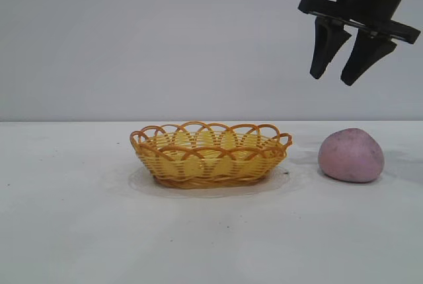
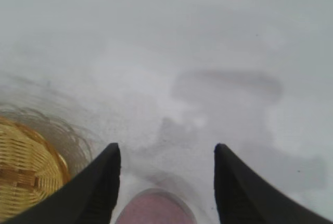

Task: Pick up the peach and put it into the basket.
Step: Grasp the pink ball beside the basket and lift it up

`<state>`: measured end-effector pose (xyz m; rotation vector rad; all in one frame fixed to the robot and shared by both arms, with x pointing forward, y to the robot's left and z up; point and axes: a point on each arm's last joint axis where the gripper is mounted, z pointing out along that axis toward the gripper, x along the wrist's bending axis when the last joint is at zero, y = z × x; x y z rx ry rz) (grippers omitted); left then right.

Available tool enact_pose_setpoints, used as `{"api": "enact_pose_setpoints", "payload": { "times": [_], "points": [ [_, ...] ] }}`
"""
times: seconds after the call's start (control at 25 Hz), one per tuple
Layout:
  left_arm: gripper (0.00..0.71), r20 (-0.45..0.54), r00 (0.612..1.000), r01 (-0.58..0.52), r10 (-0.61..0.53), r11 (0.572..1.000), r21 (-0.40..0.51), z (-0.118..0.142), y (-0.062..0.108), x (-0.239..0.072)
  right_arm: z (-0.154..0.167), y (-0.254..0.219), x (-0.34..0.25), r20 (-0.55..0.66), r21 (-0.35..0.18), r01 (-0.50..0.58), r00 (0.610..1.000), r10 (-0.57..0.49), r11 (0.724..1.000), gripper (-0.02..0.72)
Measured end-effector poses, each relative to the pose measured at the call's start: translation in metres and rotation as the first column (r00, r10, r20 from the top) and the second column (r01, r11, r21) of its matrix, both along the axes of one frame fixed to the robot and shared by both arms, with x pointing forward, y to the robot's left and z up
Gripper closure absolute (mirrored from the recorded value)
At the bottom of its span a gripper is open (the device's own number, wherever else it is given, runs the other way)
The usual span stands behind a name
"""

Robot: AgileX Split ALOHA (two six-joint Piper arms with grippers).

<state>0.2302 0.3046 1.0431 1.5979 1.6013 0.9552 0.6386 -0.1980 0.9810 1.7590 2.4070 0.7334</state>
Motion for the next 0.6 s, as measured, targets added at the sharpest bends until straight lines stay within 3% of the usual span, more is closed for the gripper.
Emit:
{"api": "enact_pose_setpoints", "payload": {
  "times": [0.32,0.6],
  "points": [
    [0.175,0.0,1.0,0.001,-0.001,1.0,-0.002,0.0,0.0,0.0,-0.001,-0.002,-0.011,-0.09,-0.044,-0.073,0.994,0.069,0.996,0.333],
    [0.175,0.0,1.0,0.001,-0.001,1.0,-0.002,0.0,0.0,0.0,0.002,-0.003,-0.032,-0.284,-0.036,-0.153,0.949,0.137,0.988,0.333]
  ]
}}
